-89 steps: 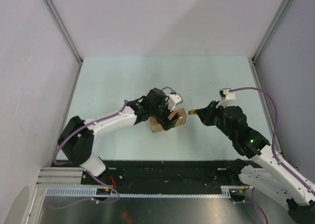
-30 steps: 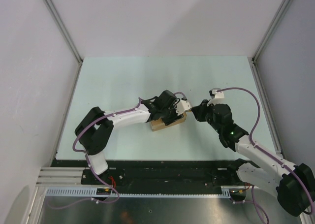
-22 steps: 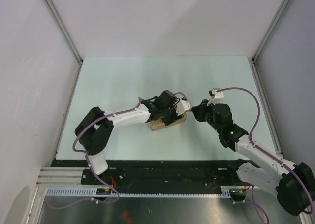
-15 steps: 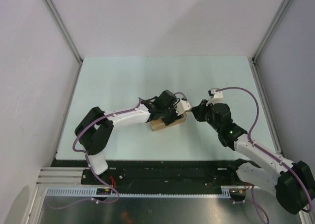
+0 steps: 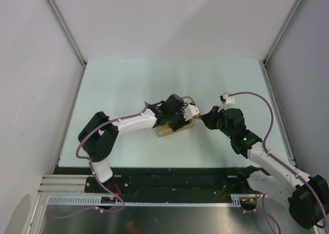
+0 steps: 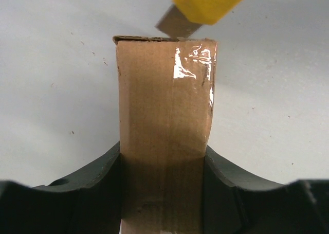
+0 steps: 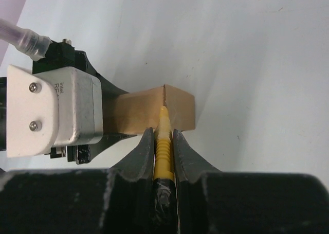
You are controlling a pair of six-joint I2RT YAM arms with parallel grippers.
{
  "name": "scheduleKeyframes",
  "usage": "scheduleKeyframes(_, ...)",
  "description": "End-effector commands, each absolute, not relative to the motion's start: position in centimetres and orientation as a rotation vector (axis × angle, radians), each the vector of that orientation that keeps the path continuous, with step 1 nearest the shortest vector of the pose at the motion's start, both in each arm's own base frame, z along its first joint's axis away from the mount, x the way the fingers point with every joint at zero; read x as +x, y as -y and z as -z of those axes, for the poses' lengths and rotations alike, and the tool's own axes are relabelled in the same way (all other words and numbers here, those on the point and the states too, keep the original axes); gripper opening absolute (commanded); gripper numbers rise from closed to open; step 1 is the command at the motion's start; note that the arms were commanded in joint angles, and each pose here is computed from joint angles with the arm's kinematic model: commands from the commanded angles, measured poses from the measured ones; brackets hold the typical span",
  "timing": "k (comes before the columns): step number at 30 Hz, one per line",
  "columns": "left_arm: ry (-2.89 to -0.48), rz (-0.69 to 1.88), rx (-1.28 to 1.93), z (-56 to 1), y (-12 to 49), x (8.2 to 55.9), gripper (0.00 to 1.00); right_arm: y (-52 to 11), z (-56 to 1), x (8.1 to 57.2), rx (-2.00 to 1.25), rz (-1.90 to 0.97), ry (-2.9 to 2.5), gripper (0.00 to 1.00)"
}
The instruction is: Unpack the express box
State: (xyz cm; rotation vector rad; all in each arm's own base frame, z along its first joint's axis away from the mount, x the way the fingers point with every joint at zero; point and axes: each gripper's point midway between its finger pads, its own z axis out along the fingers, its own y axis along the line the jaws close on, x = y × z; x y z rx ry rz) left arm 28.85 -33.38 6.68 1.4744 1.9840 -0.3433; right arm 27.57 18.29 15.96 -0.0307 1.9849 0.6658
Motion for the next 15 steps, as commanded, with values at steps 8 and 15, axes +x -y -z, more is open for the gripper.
scheduleKeyframes(8,-2.157,0.251,1.495,-2.9,29.8,29.1,0.15,-18.3,-14.2,23.6,-0.076,-0.741,-2.173,0.0)
scheduleKeyframes(15,-2.139,0.257,1.499,-3.4,30.0,29.1,0.16,-17.7,-15.0,23.0,-0.082,-0.731,-2.176,0.0)
